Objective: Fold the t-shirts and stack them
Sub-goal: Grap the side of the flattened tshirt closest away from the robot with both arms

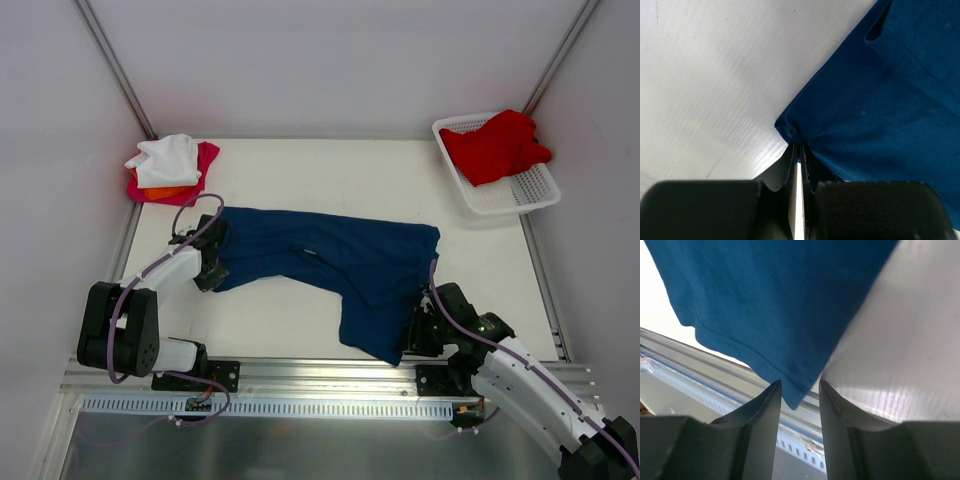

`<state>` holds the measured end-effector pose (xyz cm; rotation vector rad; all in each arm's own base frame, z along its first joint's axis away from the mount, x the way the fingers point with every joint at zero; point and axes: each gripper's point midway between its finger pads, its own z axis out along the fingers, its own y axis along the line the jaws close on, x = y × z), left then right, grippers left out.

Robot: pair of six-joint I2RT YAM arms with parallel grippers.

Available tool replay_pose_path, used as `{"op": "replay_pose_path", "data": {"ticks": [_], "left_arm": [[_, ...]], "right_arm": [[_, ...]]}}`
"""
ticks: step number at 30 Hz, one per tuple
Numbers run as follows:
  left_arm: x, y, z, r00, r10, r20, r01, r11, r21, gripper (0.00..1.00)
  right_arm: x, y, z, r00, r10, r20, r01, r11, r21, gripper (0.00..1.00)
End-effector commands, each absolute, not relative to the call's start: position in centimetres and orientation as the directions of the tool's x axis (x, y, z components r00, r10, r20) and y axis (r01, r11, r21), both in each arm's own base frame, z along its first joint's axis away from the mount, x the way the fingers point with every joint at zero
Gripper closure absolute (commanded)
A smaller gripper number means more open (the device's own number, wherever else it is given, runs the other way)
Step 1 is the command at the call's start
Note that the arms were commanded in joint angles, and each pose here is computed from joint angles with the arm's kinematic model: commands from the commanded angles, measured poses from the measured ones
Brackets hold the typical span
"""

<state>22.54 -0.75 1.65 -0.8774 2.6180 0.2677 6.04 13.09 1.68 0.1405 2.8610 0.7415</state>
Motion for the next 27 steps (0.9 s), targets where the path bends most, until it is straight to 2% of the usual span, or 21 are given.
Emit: {"op": "replay_pose_path", "data": {"ticks": [1,7,9,10,11,18,27], "left_arm": [[22.1,-1.4,1.7,-0.752,-0.532,-0.390,-0.591,0.806,0.040,1.00],[22.1,-1.4,1.9,-0.749,-0.531,-0.395,-0.590,0.806,0.036,1.00],[22.1,-1.4,1.9,-0.750,-0.531,-0.394,-0.590,0.807,0.036,1.00],[22.1,-1.4,1.9,-0.751,-0.530,-0.394,-0.589,0.808,0.035,1.00],[22.1,-1.4,1.9,-0.749,-0.531,-0.395,-0.590,0.807,0.034,1.00],[22.2,-1.5,2.0,-0.750,-0.530,-0.395,-0.587,0.809,0.028,1.00],[24.0,-1.9,4.7,-0.725,-0.514,-0.458,-0.562,0.826,-0.039,1.00]], "right_arm": [[7.0,13.8,1.6,-0.974,0.138,-0.179,0.029,0.861,0.508,0.60],[7.3,14.2,1.4,-0.976,0.125,-0.180,0.016,0.861,0.509,0.63],[7.3,14.3,1.5,-0.975,0.124,-0.184,0.013,0.860,0.511,0.77],[7.4,14.3,1.5,-0.975,0.124,-0.186,0.012,0.859,0.512,0.92],[7.4,14.3,1.6,-0.974,0.123,-0.193,0.007,0.858,0.513,0.99],[7.8,14.0,2.3,-0.964,0.140,-0.227,0.006,0.861,0.508,0.99],[10.9,13.8,5.6,-0.925,0.138,-0.354,-0.044,0.887,0.460,1.00]]}}
